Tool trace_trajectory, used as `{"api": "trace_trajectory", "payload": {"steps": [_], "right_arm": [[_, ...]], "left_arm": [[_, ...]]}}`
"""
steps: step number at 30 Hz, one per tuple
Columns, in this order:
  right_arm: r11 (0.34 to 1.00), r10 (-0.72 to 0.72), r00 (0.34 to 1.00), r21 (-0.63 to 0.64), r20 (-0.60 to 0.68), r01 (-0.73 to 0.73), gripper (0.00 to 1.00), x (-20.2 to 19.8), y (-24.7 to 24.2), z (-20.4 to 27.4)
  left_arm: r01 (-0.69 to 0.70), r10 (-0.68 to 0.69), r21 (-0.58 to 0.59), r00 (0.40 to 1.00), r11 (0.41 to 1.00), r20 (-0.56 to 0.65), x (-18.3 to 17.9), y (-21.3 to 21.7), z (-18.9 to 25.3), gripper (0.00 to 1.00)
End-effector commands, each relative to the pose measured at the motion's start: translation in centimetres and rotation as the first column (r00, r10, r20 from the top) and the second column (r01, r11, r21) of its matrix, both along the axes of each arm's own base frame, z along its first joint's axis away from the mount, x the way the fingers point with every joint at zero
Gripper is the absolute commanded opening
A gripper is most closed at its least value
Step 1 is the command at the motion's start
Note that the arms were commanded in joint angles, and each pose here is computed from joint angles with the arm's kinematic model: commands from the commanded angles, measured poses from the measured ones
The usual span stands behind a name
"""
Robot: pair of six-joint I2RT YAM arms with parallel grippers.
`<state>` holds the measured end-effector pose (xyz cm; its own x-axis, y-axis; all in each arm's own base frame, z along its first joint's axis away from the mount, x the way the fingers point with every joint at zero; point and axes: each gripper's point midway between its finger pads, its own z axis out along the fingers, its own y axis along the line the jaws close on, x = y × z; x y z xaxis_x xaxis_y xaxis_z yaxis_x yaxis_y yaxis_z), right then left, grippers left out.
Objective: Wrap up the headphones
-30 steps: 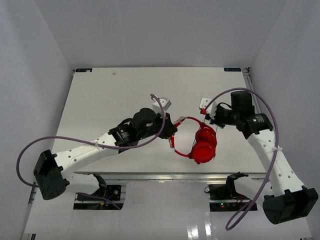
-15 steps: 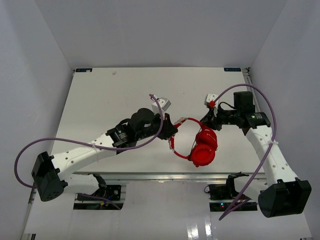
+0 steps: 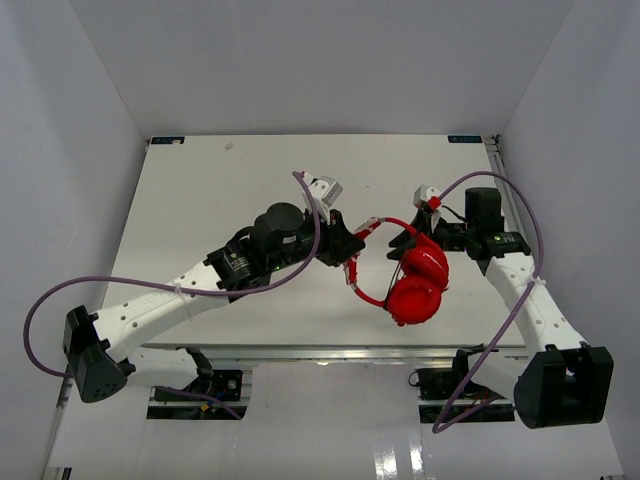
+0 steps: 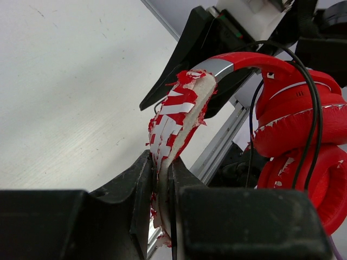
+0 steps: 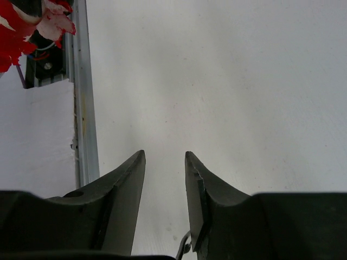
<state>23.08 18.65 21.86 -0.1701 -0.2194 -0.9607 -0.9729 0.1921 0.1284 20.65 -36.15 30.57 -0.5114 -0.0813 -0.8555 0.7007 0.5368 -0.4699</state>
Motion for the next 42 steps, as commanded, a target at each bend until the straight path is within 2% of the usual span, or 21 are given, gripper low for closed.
{"api": "trace_trajectory", "payload": {"steps": [1, 11, 19, 24, 27, 34, 37, 42], "right_arm": [[0.995, 0.039, 0.999, 0.089, -0.011, -0.038, 0.42, 0.0, 0.7, 0.9], [0.993, 0.052, 0.997, 0.113, -0.055, -0.046, 0.42, -1.0, 0.7, -0.9], [0.992, 0.053, 0.997, 0.115, -0.058, -0.046, 0.43, -1.9, 0.4, -1.7], [0.992, 0.056, 0.997, 0.119, -0.050, -0.049, 0.42, -2.1, 0.4, -1.3], [0.990, 0.066, 0.997, 0.126, -0.043, -0.060, 0.38, -2.3, 0.5, -1.1], [0.989, 0.079, 0.996, 0.128, -0.028, -0.075, 0.17, -2.5, 0.5, -0.3], [0.992, 0.071, 0.997, 0.108, -0.027, -0.067, 0.11, -2.9, 0.3, -0.3], [0.998, 0.033, 0.998, 0.060, 0.047, -0.036, 0.08, -3.6, -0.2, 0.3]], "left_arm": [[-0.026, 0.036, -0.164, 0.997, 0.986, 0.063, -0.3, 0.9, 6.9, 0.00], [-0.149, 0.175, -0.248, 0.981, 0.957, 0.088, 0.8, 3.3, 10.7, 0.00], [-0.283, 0.313, -0.307, 0.948, 0.909, 0.054, 2.0, 5.7, 11.9, 0.00], [-0.321, 0.355, -0.327, 0.933, 0.889, 0.050, 2.5, 6.4, 12.6, 0.00], [-0.333, 0.367, -0.326, 0.929, 0.885, 0.048, 2.7, 6.6, 12.7, 0.00], [-0.379, 0.415, -0.339, 0.909, 0.861, 0.036, 3.2, 7.3, 13.1, 0.00], [-0.452, 0.482, -0.357, 0.876, 0.818, -0.004, 4.1, 8.2, 13.0, 0.00], [-0.546, 0.562, -0.376, 0.824, 0.749, -0.076, 5.8, 8.4, 12.1, 0.00]]}}
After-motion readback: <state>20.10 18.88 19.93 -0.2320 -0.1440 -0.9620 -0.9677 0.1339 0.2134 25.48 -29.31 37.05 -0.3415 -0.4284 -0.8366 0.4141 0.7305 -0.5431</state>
